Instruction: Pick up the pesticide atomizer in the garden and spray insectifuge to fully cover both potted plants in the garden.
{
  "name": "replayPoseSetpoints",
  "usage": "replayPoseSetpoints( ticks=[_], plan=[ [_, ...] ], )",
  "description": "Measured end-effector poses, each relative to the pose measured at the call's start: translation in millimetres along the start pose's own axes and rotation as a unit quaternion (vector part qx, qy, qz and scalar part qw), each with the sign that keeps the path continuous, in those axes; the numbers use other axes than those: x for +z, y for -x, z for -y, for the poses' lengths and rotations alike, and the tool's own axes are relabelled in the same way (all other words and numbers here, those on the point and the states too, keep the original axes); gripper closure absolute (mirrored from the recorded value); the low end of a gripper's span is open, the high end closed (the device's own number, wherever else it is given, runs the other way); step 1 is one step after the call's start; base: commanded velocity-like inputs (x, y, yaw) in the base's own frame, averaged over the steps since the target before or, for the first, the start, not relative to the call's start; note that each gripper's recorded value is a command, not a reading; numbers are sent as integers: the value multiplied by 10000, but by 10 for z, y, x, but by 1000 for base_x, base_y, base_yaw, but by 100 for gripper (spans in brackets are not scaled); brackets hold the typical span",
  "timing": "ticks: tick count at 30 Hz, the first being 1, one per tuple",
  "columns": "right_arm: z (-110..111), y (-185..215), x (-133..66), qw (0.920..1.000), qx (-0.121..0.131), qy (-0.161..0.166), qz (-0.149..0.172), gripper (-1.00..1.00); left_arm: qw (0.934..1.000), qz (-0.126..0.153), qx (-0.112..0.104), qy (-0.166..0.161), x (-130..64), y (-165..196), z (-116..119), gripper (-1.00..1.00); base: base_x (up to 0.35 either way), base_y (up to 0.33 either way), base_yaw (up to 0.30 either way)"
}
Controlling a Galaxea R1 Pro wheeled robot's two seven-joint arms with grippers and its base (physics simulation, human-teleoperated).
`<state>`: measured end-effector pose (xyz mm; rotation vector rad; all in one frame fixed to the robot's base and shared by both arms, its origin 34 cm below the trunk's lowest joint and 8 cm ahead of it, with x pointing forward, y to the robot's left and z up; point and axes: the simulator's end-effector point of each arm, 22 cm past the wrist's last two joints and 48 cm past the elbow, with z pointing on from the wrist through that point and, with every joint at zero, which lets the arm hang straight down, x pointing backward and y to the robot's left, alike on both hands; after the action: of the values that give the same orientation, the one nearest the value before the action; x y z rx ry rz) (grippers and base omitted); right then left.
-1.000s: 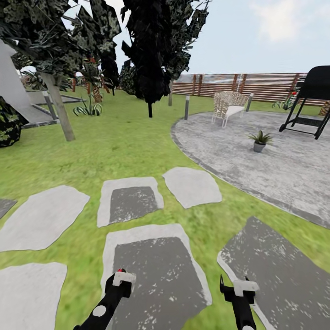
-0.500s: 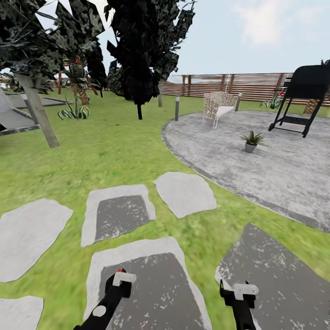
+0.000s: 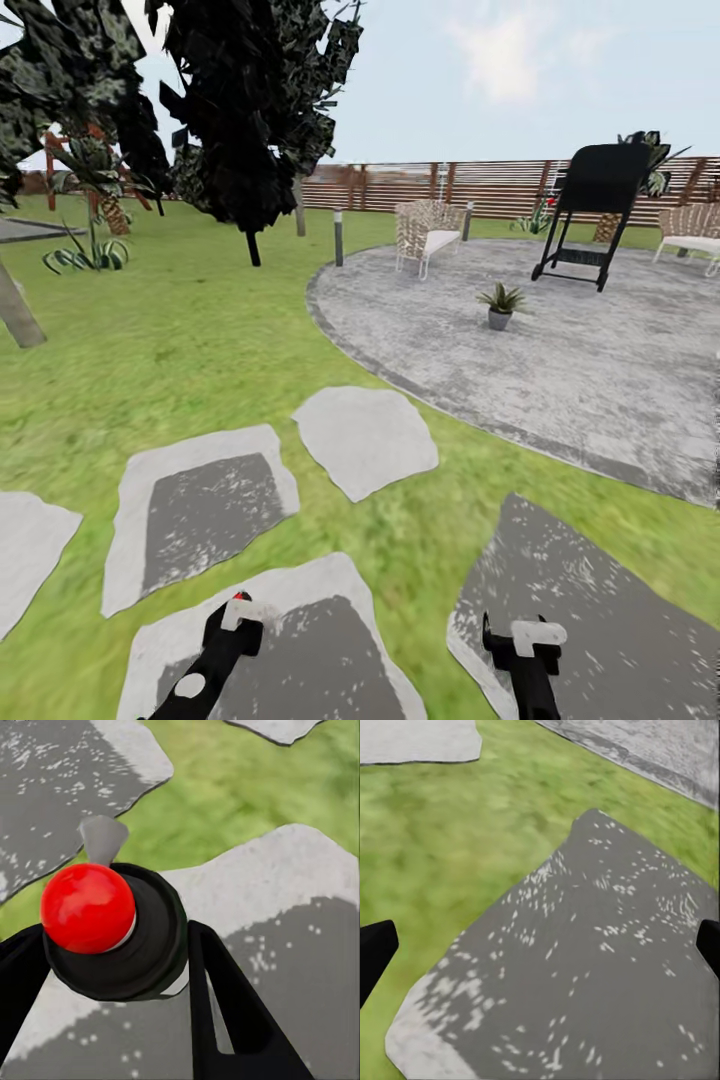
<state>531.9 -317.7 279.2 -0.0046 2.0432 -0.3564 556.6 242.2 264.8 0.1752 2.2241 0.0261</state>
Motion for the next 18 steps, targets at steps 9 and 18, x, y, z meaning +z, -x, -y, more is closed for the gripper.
replayPoseSetpoints(
  ticks=[9, 18],
  plan=[
    [14, -390, -169, 9989, -77, 19, -457, -100, 9968, -134, -539, 572, -364, -633, -598, 100, 336, 0, -282],
    [203, -500, -195, 9965, 336, -388, -654, -100, 9945, -213, -732, 715, -506, -851, -688, 100, 337, 0, -133]
  ],
)
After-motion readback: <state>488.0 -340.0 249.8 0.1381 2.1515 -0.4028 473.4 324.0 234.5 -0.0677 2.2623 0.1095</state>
